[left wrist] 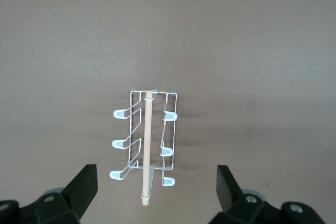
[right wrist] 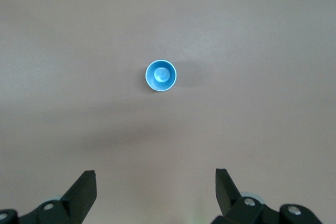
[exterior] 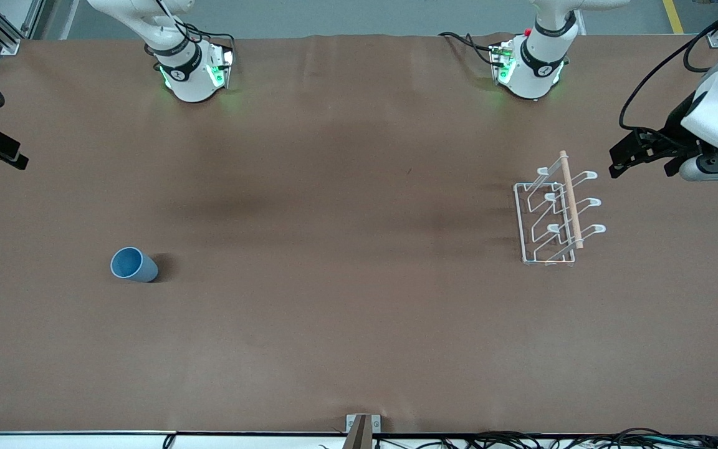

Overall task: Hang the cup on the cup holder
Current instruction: 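Move the right gripper down toward the light blue cup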

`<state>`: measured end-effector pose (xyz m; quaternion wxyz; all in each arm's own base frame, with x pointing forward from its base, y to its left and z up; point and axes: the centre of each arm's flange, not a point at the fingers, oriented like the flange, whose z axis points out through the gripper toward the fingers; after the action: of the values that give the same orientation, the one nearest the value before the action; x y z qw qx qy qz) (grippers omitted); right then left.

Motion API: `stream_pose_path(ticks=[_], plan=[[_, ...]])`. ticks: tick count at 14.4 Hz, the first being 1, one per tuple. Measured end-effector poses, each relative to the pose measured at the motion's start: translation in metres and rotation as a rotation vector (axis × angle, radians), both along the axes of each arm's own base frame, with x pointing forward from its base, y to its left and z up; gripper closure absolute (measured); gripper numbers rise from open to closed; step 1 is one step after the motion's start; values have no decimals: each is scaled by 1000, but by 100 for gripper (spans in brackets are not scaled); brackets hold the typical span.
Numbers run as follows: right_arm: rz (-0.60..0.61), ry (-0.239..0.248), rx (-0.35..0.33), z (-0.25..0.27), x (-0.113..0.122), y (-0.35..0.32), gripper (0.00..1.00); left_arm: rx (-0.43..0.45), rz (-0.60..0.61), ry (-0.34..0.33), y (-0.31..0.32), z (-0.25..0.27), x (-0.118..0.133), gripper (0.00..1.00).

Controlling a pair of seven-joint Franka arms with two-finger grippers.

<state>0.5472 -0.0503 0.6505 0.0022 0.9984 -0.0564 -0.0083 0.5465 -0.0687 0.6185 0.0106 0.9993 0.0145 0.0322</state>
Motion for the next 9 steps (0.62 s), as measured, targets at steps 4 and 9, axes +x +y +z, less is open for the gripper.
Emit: stream_pose_path(ticks=[4, 9], plan=[[10, -2, 0, 0, 0, 0, 0, 0, 0, 2, 0, -1, 1, 0], [11, -1, 0, 0, 0, 0, 0, 0, -1, 5, -1, -4, 3, 0]])
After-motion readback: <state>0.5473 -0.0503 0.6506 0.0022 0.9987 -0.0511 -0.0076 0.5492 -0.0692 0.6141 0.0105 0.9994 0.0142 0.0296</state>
